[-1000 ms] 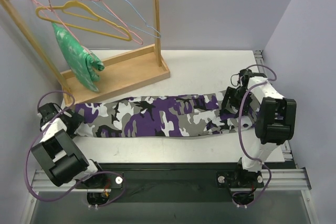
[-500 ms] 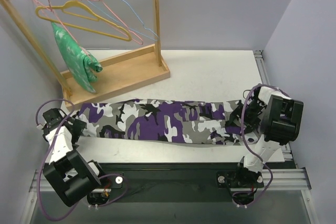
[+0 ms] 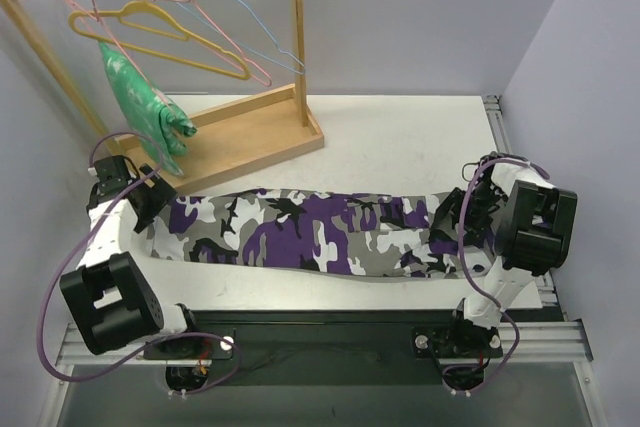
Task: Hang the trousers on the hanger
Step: Fold the trousers at the center of the board.
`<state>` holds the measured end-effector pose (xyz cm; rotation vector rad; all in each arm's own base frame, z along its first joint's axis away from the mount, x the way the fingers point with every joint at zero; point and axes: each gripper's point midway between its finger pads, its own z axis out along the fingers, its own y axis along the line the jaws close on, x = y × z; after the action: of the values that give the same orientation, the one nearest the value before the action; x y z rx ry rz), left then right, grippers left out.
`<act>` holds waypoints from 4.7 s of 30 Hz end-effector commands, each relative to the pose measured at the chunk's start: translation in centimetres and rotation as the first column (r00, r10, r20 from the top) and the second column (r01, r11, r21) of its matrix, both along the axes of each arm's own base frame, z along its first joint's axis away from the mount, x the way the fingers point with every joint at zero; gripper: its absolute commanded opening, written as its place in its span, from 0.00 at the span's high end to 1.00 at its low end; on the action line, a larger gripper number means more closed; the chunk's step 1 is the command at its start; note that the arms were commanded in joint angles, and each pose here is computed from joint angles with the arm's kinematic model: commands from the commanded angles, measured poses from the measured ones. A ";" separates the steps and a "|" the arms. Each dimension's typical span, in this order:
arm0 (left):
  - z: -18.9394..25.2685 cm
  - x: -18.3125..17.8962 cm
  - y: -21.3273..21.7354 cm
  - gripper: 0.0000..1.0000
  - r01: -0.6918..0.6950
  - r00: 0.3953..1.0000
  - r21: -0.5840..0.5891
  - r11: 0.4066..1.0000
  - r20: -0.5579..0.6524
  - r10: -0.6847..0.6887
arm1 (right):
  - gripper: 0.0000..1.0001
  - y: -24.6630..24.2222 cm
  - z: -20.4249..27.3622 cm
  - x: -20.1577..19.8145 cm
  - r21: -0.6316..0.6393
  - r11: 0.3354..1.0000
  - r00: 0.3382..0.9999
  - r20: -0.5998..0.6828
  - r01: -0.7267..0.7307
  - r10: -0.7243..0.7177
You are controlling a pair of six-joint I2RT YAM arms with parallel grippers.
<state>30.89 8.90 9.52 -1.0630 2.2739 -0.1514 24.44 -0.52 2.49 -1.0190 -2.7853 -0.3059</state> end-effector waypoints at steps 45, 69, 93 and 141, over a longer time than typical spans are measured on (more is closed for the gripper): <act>1.9 -1.4 -13.8 0.88 0.608 0.789 0.018 0.794 0.106 -0.606 | 0.32 4.4 1.6 2.2 0.088 0.990 0.994 0.028 -0.107 0.104; 1.7 -4.1 -14.0 0.09 0.557 0.830 -0.014 0.831 -0.020 -0.557 | 0.32 4.6 2.1 2.2 0.056 0.989 0.990 0.046 -0.136 0.133; -4.4 2.0 -3.6 0.05 0.109 0.994 0.172 0.979 -0.008 -0.109 | 0.32 4.9 2.8 1.6 0.056 0.987 0.987 0.067 -0.150 0.146; 10.1 8.1 -0.7 0.05 -0.155 0.890 0.220 0.963 0.453 0.040 | 0.32 5.4 3.5 2.3 0.058 0.986 0.987 0.054 -0.155 0.152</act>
<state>39.57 8.59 17.33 -0.9155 1.7959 -0.0271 27.38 4.65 5.02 -0.8012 -2.8793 -0.4250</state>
